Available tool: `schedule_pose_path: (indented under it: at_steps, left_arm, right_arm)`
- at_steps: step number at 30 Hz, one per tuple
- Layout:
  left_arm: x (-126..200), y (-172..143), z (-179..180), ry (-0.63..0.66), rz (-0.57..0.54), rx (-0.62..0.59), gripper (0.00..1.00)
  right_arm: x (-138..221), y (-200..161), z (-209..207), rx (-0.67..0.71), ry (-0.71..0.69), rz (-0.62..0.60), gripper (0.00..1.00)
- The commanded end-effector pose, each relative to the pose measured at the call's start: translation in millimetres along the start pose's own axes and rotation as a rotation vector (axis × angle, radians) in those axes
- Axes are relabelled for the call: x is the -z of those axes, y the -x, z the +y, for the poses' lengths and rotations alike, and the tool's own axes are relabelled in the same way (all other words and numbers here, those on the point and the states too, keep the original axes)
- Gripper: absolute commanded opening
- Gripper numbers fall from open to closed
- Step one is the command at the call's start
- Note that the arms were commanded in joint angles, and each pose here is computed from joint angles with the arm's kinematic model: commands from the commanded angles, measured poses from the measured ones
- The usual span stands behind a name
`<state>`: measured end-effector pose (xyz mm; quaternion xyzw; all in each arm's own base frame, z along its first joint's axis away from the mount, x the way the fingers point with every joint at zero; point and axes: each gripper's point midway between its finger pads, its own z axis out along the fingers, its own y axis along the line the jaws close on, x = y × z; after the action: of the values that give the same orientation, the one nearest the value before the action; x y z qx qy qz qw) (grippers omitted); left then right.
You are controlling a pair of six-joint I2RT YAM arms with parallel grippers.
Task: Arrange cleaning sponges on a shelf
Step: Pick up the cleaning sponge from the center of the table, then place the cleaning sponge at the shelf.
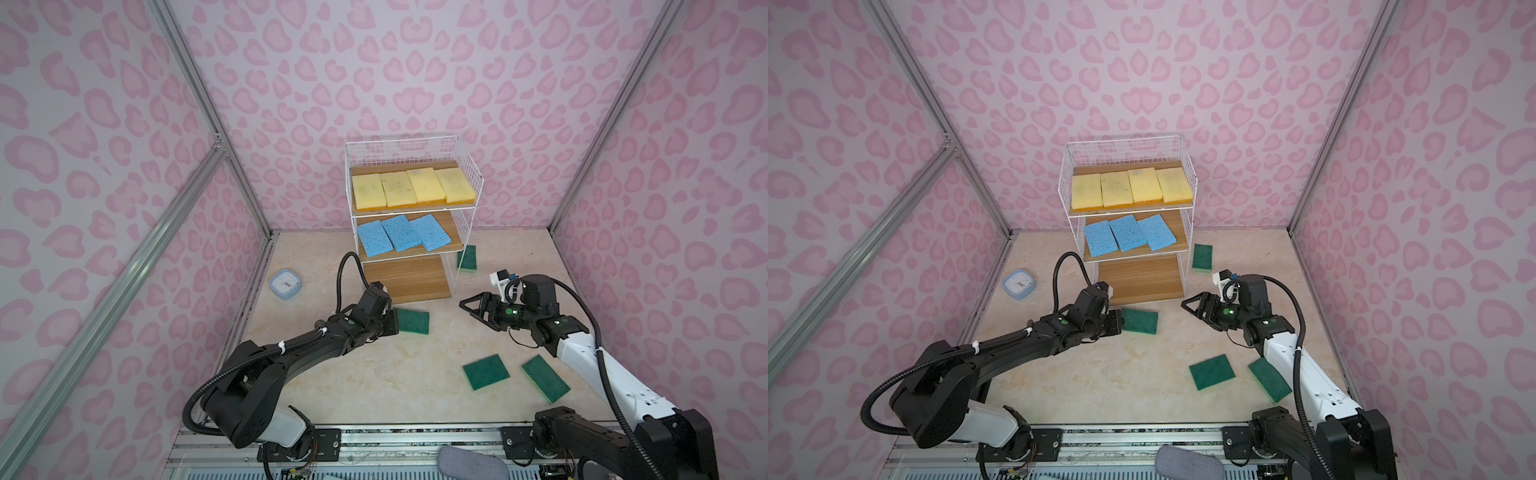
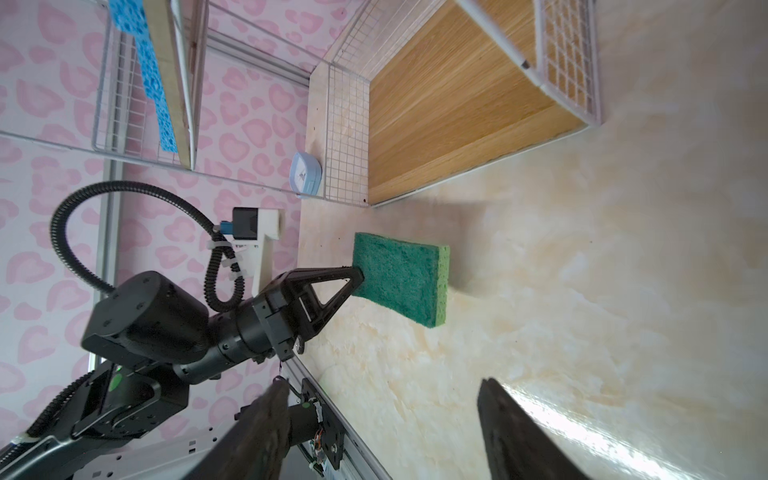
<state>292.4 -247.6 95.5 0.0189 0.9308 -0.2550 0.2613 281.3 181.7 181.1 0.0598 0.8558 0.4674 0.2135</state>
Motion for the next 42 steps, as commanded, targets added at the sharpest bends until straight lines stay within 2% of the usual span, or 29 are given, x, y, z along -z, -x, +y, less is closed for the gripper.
schedule_pose_path:
  at_steps: [1,6,12,16,23,27,36,42]
  left_arm:
    - [20,-14,-16,-0.089,0.072,-0.104,0.04]
    - [51,-12,-26,-0.138,0.09,-0.16,0.04]
    - [78,4,-26,-0.199,0.047,-0.117,0.04]
    - [88,11,-26,-0.219,0.039,-0.111,0.04]
    - [94,12,-29,-0.242,0.039,-0.113,0.04]
    - [95,16,-26,-0.228,0.028,-0.107,0.04]
    - [91,27,-27,-0.223,0.016,-0.092,0.04]
    - [89,30,-26,-0.215,0.012,-0.082,0.04]
  right_arm:
    - [-12,-3,11,0.078,0.012,0.023,0.71]
    - [-33,-13,28,0.141,0.041,0.095,0.58]
    - [-57,-20,47,0.182,0.066,0.145,0.62]
    - [-71,-26,59,0.204,0.082,0.181,0.6]
    - [-87,-29,65,0.187,0.123,0.221,0.42]
    - [-89,-29,69,0.183,0.147,0.233,0.36]
    - [-91,-41,72,0.188,0.175,0.277,0.08]
    - [-93,-43,66,0.171,0.163,0.273,0.02]
